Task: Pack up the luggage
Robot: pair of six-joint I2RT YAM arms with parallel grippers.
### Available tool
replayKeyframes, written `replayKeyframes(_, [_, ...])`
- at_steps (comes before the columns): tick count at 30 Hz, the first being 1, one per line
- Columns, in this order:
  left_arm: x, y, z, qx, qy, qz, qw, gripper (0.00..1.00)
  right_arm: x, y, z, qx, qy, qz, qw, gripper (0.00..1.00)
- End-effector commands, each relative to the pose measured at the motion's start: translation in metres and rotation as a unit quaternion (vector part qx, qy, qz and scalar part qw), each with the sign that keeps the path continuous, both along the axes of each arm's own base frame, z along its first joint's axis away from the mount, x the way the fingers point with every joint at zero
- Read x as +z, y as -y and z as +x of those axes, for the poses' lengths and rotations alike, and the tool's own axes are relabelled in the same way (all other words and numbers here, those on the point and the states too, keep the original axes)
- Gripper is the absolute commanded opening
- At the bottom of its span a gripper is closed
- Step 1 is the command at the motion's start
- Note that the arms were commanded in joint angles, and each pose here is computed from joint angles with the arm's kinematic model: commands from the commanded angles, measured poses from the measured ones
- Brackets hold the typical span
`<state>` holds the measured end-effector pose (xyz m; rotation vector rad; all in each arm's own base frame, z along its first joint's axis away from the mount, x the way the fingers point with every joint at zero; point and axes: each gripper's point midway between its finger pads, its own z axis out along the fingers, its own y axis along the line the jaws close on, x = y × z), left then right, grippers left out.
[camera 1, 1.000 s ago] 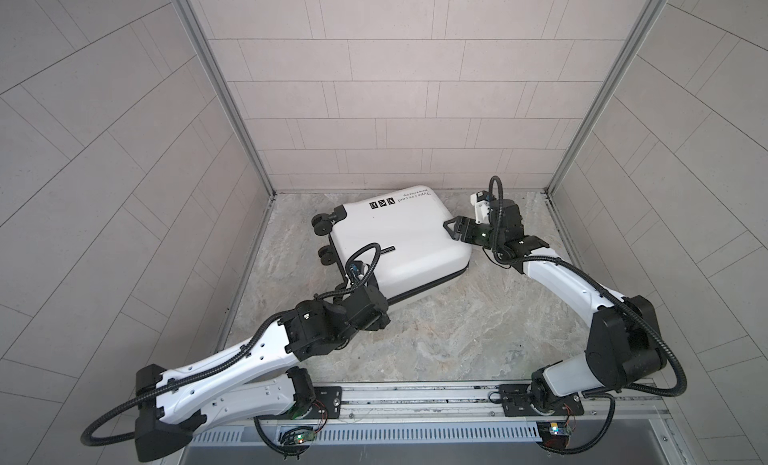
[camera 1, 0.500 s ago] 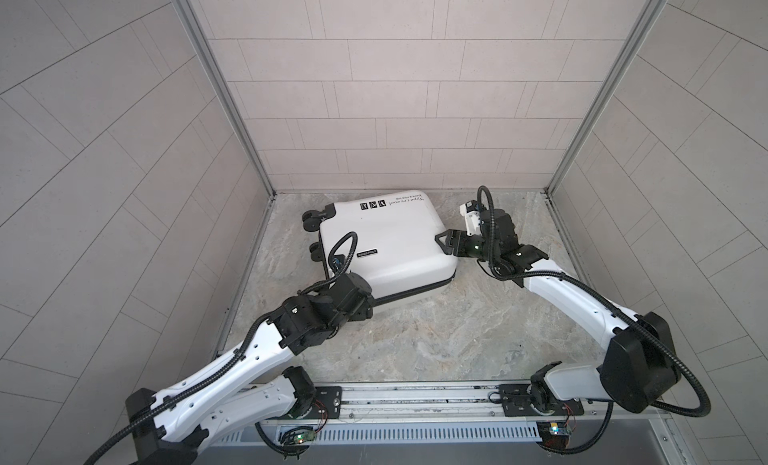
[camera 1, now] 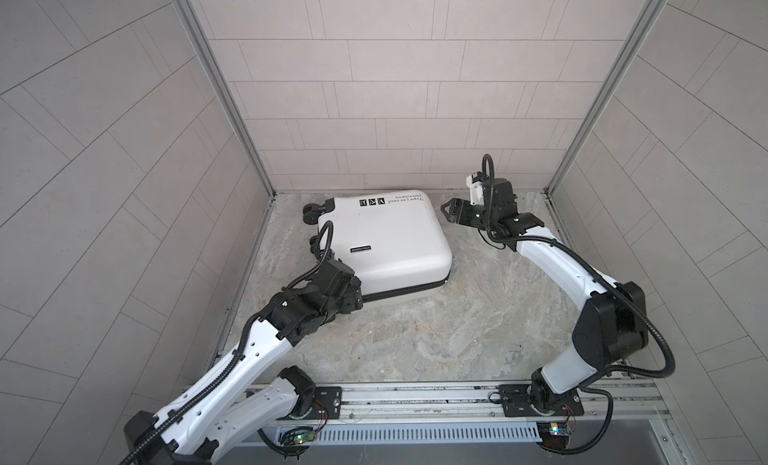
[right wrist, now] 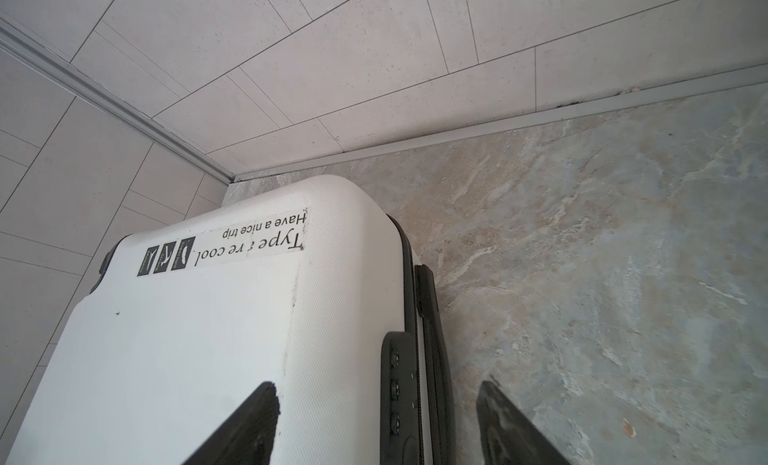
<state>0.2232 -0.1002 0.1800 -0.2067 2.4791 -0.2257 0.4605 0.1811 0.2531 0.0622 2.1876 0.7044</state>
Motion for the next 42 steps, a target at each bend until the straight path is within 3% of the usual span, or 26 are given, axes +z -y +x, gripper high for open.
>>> replayKeyframes(1, [-0.003, -0.012, 0.016, 0.028, 0.011, 0.006, 1.000, 0.83, 0.015, -0.011, 0.012, 0.011, 0.012, 0.024, 1.000, 0.77])
replayKeyframes(12, [-0.004, -0.036, 0.052, 0.061, -0.002, -0.009, 0.998, 0.83, 0.023, -0.032, 0.068, 0.030, 0.018, 0.068, 0.997, 0.77])
replayKeyframes(24, [-0.012, -0.053, 0.103, 0.085, -0.016, -0.036, 0.996, 0.83, 0.011, -0.042, 0.152, 0.044, 0.061, 0.100, 0.992, 0.78])
replayKeyframes(32, [-0.014, -0.059, 0.129, 0.096, -0.021, -0.055, 0.994, 0.83, -0.001, -0.044, 0.201, 0.094, 0.082, 0.169, 0.978, 0.78])
replayKeyframes(42, [-0.018, -0.066, 0.138, 0.108, -0.025, -0.057, 0.992, 0.83, -0.005, -0.062, 0.186, 0.198, 0.071, 0.209, 0.955, 0.78])
